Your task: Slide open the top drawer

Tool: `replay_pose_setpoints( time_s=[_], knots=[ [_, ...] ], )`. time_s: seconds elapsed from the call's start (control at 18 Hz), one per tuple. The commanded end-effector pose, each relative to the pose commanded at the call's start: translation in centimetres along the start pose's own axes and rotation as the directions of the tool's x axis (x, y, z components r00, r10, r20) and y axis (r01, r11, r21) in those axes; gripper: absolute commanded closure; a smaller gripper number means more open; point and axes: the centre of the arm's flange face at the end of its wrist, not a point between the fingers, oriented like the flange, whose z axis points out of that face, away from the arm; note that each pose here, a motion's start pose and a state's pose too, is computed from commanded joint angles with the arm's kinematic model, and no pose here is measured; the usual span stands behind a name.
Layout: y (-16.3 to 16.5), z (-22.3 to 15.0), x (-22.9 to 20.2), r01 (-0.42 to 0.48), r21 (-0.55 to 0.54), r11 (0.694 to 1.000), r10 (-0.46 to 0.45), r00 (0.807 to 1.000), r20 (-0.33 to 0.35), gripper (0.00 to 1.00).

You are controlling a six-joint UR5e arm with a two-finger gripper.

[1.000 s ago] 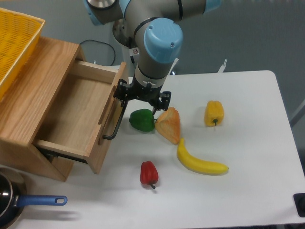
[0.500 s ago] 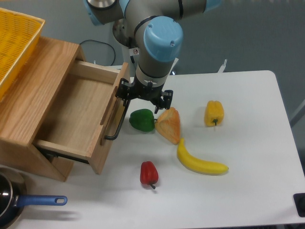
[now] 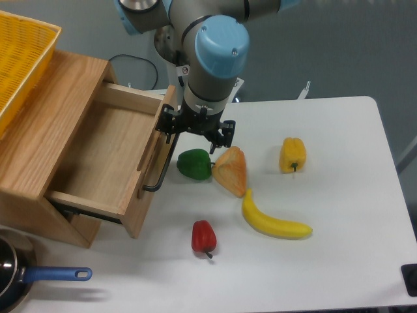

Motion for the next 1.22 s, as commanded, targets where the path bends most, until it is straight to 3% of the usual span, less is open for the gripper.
replay_pose_setpoints(
  time_s=[0.22,0.39,0.56,0.67,0.89,1.22],
  knots=[
    [0.2,-2.0,-2.2,0.004,0.041,0.999,-0.006,0.999,0.035,0.00],
    [0.7,-2.9,-4.9,-0.139,0.063,0.988,0.131,0.985,0.109,0.00],
    [2.3,-3.4,-8.2,-0.186,0.014,0.983,0.182,0.972,0.150,0.00],
    [2.9,-3.3,-9.2,-0.286,-0.030,0.958,0.287,0.944,0.161,0.00],
    [5.7,-2.9,-13.1,-0.479,-0.124,0.869,0.492,0.862,0.120,0.00],
    [7.7,-2.6,-16.6,-0.581,-0.205,0.788,0.606,0.790,0.092,0.00]
  ],
)
